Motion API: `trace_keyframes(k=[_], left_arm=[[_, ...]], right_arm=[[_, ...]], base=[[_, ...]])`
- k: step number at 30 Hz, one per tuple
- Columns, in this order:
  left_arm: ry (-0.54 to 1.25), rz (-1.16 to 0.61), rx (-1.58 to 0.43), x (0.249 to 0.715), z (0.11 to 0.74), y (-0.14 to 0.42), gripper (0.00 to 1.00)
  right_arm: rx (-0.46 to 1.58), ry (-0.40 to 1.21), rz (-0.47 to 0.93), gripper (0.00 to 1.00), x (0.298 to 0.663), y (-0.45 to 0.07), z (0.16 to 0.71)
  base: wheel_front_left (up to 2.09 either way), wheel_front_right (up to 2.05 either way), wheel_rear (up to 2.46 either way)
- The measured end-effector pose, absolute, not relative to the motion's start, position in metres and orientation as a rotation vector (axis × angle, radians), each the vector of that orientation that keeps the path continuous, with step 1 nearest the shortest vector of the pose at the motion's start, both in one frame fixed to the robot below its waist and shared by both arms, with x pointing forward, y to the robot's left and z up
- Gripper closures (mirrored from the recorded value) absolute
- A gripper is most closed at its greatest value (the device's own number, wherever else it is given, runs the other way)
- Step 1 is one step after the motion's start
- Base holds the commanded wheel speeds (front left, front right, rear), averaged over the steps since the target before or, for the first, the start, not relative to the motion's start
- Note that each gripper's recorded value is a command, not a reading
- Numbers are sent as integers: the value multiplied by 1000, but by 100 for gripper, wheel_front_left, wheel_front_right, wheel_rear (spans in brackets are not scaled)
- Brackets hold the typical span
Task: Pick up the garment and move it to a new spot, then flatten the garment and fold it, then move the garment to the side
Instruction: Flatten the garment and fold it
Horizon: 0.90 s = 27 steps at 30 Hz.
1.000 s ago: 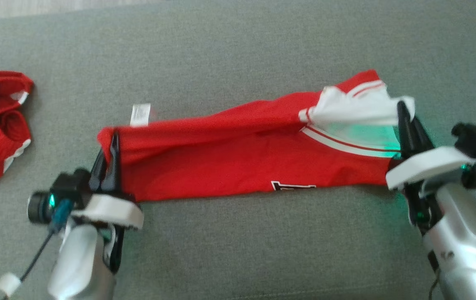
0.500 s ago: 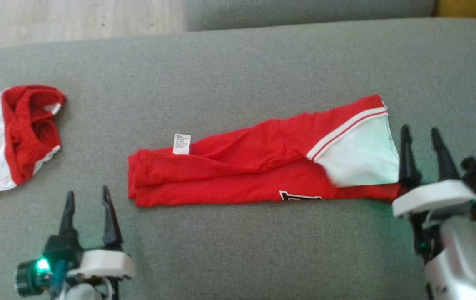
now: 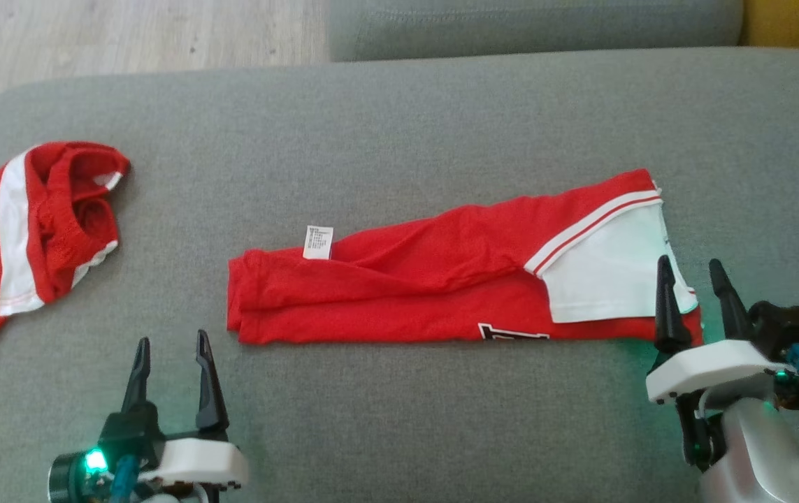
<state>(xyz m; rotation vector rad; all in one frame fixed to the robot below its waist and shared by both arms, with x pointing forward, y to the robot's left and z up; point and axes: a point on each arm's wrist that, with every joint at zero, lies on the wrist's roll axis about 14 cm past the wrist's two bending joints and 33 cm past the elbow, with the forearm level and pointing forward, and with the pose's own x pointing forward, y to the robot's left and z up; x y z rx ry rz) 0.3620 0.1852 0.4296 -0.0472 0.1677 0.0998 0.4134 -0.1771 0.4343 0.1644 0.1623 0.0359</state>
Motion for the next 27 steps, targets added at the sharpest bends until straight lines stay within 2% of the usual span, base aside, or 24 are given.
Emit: trace_keyframes(k=[5,10,15,20,26,27], left_arm=[[200,80,-47,364,419,178,0],[207,60,-51,378,416,173,0],[230,70,-52,379,408,178,0],[244,83,-52,377,404,182,0],[237,79,-53,377,406,180,0],[235,77,-53,377,407,180,0]], right_arm=[[144,244,27,0,419,-178,409],[117,309,-9,0,451,-192,392],[128,428,-25,0,452,-192,360],[193,439,1,0,465,-173,358],[228,449,44,0,462,-156,358],[239,451,50,14,461,-153,358]], base=[[0,0,0],[0,0,0],[0,0,0],[0,0,0],[0,0,0],[0,0,0]])
